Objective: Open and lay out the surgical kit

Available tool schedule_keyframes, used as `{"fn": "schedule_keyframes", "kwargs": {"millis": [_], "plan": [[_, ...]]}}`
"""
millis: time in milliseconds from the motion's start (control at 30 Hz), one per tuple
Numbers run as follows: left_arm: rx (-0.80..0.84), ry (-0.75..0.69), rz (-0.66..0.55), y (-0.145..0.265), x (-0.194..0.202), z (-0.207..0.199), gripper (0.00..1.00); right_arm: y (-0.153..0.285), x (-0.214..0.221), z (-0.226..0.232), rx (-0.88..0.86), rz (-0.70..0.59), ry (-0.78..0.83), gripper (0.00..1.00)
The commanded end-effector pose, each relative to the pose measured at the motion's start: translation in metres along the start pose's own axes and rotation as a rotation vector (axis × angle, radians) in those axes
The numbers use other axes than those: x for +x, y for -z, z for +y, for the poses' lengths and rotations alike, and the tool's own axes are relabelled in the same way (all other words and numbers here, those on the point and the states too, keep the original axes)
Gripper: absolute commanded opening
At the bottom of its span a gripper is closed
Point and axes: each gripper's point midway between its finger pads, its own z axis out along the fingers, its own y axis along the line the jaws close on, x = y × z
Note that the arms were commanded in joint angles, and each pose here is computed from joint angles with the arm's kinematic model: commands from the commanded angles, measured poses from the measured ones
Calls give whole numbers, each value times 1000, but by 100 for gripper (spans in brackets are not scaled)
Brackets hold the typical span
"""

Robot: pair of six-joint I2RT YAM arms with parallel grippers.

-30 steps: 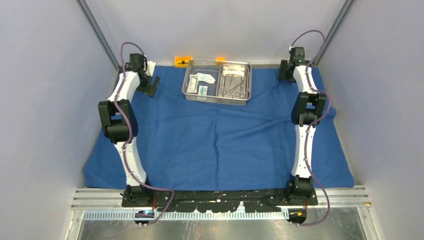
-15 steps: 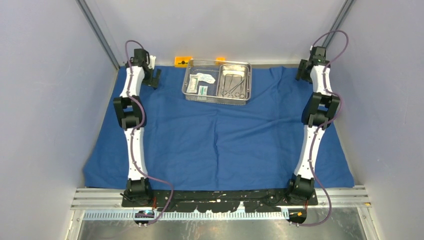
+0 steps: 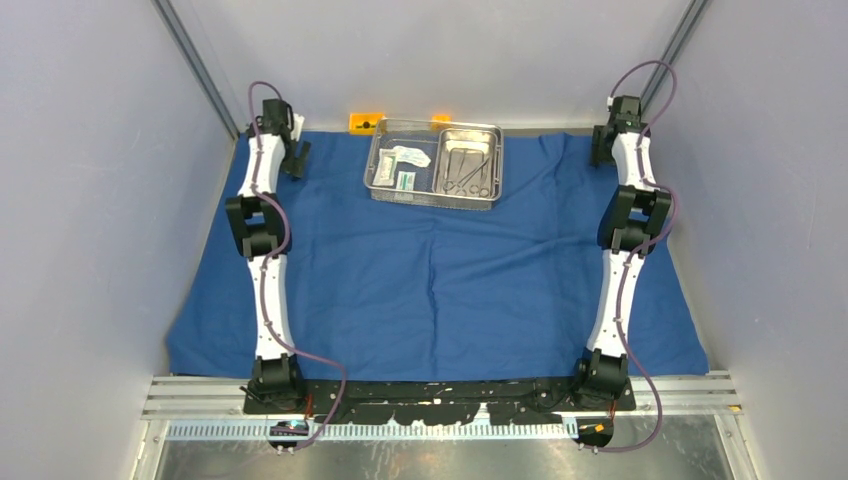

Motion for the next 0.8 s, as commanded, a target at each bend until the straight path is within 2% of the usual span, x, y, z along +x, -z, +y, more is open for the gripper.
{"fn": "schedule_keyframes", "kwargs": {"millis": [0, 333, 467, 600, 767], "plan": [[-55, -20, 181, -35, 67, 36, 90, -3, 11, -34, 101, 45, 56, 67], [-53, -7, 260, -48, 107, 52, 87, -3, 31, -54, 177, 114, 143, 65], [-40, 14, 276, -49, 123, 58, 85, 0, 29, -49, 132, 104, 128, 65], [2, 47, 295, -48, 138, 58, 77, 13, 10, -30, 21, 42, 48, 65], [26, 71, 323, -47, 154, 58, 62, 39, -24, -4, -133, -57, -81, 66]]}}
